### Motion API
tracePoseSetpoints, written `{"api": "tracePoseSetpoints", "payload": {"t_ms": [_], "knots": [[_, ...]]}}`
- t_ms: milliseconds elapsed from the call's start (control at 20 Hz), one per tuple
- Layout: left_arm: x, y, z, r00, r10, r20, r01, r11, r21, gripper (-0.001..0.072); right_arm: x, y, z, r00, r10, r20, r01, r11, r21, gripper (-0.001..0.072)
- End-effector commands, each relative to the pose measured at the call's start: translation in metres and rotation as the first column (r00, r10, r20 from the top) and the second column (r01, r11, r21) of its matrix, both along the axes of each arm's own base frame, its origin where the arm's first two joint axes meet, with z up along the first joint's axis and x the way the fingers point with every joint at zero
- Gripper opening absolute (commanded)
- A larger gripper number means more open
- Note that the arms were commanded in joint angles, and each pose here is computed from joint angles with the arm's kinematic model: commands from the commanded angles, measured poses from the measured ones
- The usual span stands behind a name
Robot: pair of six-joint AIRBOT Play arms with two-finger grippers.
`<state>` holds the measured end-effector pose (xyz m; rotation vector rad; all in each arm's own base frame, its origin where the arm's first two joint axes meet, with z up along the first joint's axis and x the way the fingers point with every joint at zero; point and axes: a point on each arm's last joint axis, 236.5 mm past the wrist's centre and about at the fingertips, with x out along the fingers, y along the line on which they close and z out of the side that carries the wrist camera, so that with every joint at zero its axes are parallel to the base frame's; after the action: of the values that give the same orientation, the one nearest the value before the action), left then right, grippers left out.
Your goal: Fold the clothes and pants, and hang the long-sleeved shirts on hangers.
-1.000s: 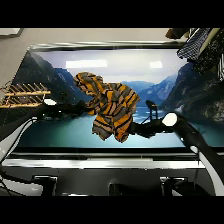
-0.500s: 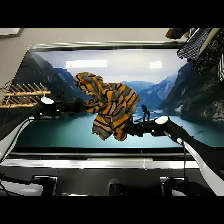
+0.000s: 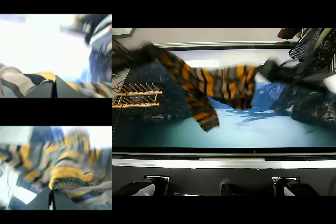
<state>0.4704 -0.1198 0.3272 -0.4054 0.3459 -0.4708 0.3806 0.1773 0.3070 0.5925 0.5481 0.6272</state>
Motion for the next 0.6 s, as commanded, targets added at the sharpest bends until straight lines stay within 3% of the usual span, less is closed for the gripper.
{"api": "tracePoseSetpoints", "payload": {"t_ms": [0, 200, 300, 400, 550], "knots": [[-0.088, 0.026, 0.138, 0.939, 0.074, 0.336, -0.108, 0.991, 0.083, 0.0017, -0.076, -0.040, 0.121, 0.954, -0.100, 0.282, 0.128, 0.988, -0.082, 0.0021], [-0.192, 0.044, 0.200, 0.844, 0.125, 0.522, -0.223, 0.966, 0.128, 0.0018, -0.168, -0.074, 0.187, 0.854, -0.241, 0.461, 0.285, 0.958, -0.029, 0.0021], [-0.225, 0.061, 0.215, 0.814, 0.213, 0.540, -0.292, 0.955, 0.062, 0.0018, -0.196, -0.094, 0.205, 0.800, -0.332, 0.499, 0.359, 0.932, 0.045, 0.0021], [-0.240, 0.080, 0.220, 0.793, 0.309, 0.524, -0.355, 0.935, -0.014, 0.0018, -0.203, -0.108, 0.211, 0.774, -0.402, 0.489, 0.408, 0.908, 0.101, 0.0021], [-0.222, 0.088, 0.210, 0.805, 0.345, 0.482, -0.381, 0.924, -0.026, 0.0018, -0.174, -0.109, 0.195, 0.807, -0.412, 0.424, 0.424, 0.903, 0.068, 0.0021]]}}
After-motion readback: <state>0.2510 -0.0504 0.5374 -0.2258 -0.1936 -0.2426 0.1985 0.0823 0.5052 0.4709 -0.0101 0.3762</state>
